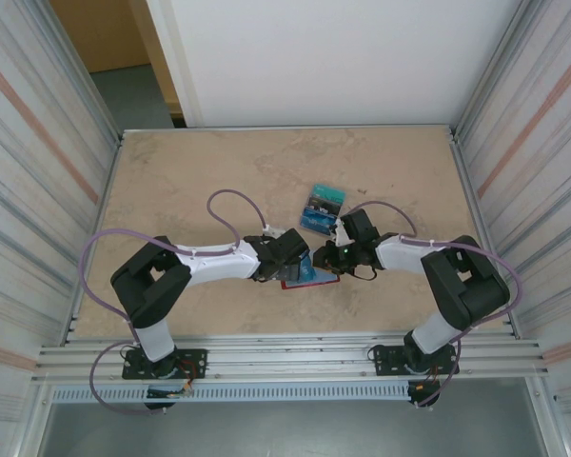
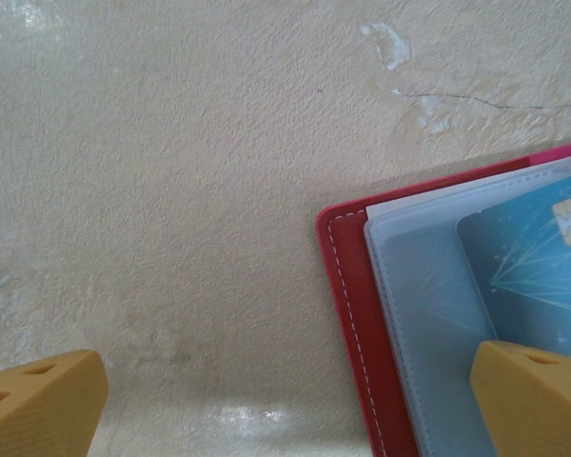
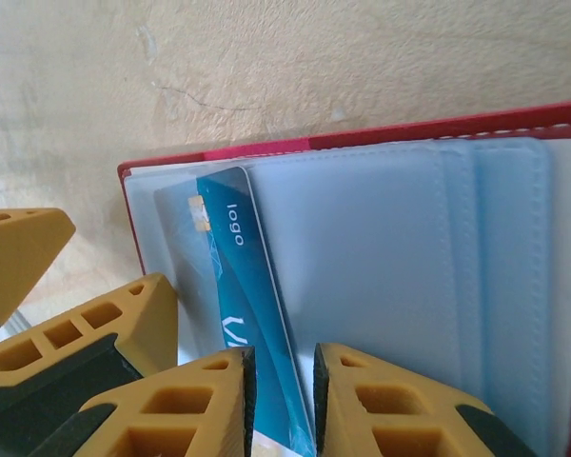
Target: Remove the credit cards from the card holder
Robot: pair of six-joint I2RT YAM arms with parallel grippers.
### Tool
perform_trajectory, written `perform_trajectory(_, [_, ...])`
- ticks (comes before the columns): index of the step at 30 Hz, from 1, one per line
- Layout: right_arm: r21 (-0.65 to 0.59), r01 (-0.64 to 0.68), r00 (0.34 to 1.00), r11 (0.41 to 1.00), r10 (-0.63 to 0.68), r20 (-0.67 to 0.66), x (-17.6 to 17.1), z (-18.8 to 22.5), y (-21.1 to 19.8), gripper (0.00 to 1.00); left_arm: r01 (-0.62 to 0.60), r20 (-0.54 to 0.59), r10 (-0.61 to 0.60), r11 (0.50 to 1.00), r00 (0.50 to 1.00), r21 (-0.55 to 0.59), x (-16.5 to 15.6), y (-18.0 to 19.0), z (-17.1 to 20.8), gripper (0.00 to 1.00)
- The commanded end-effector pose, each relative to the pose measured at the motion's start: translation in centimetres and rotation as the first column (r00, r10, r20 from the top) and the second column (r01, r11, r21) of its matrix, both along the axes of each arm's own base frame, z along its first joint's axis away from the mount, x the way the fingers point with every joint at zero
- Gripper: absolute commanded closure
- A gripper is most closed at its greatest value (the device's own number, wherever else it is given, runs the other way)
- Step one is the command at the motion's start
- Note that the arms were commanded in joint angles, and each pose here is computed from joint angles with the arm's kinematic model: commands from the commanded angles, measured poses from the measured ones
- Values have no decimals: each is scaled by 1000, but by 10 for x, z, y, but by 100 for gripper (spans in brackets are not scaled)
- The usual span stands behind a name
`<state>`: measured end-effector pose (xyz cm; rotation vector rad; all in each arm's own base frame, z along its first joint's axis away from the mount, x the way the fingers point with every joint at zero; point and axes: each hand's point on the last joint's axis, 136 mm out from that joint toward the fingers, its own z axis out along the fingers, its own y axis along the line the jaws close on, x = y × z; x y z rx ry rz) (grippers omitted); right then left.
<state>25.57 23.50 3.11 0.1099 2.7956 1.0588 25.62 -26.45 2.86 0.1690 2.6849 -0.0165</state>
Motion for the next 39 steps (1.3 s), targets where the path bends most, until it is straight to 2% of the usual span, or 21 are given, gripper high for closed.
perform_trajectory(1, [-47,6,1000,999,-5,11,-1,2,-8,75,-1,-55,5,998,998,68,-10,16,-18,1])
perform_trajectory(15, [46,-49,998,998,51,-47,-7,-9,13,76,1,-63,3,997,998,74,-10,15,-21,1])
perform_trajectory(30, [119,-76,997,990,78,-10,-8,12,22,83,-1,-78,8,997,997,79,-13,18,-25,1])
perform_trajectory(39, [134,-74,996,988,79,-31,-8,1,25,82,0,-84,7,997,996,79,-14,17,-27,1])
